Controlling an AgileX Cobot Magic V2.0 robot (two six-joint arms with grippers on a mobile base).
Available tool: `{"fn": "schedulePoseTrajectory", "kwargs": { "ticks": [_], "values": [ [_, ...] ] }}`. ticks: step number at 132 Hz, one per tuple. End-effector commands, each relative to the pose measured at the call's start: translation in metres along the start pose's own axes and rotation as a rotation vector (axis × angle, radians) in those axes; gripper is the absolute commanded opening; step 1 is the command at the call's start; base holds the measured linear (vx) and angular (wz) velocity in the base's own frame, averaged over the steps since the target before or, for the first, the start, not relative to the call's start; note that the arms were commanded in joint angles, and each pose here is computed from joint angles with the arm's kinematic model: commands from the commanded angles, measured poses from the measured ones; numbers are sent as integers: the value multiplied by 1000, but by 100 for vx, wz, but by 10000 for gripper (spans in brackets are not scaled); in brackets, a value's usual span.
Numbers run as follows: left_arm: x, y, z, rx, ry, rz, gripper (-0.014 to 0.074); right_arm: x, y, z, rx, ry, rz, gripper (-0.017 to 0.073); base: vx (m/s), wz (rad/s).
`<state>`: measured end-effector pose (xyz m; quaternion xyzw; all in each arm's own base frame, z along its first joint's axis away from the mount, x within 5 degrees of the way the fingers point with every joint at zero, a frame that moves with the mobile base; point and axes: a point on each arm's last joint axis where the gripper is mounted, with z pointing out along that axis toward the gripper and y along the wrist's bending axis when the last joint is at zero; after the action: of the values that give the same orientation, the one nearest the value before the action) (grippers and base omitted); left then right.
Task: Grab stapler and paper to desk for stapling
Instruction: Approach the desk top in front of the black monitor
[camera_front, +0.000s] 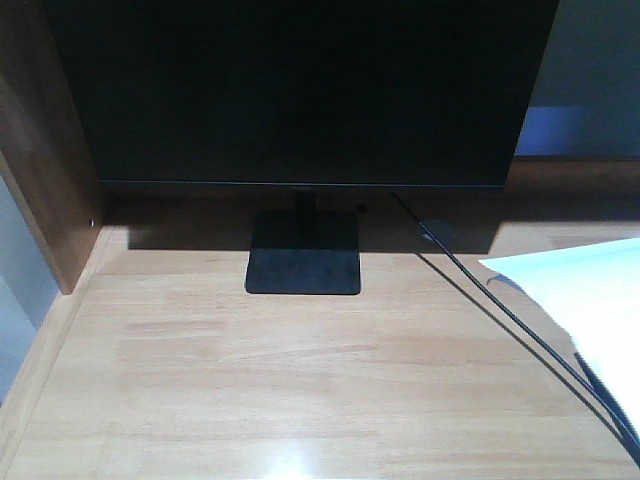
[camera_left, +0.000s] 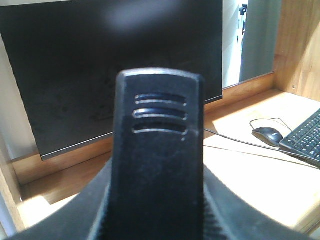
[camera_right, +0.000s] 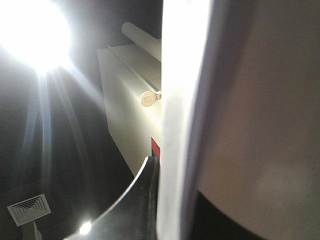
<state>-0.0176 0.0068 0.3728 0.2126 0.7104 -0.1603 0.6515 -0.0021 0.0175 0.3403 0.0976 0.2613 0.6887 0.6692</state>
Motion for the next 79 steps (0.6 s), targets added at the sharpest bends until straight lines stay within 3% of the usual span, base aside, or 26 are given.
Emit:
{"fn": "schedulePoseTrajectory", "kwargs": {
  "ticks": [1, 79],
  "values": [
    [-17, 1, -1, -1, -125, -7, -6, -1, 8, 5, -46, -3, -13, -6, 0, 0],
    [-21, 1, -2, -4, -171, -8, -6, -1, 8, 5, -45, -3, -14, -6, 0, 0]
  ]
}}
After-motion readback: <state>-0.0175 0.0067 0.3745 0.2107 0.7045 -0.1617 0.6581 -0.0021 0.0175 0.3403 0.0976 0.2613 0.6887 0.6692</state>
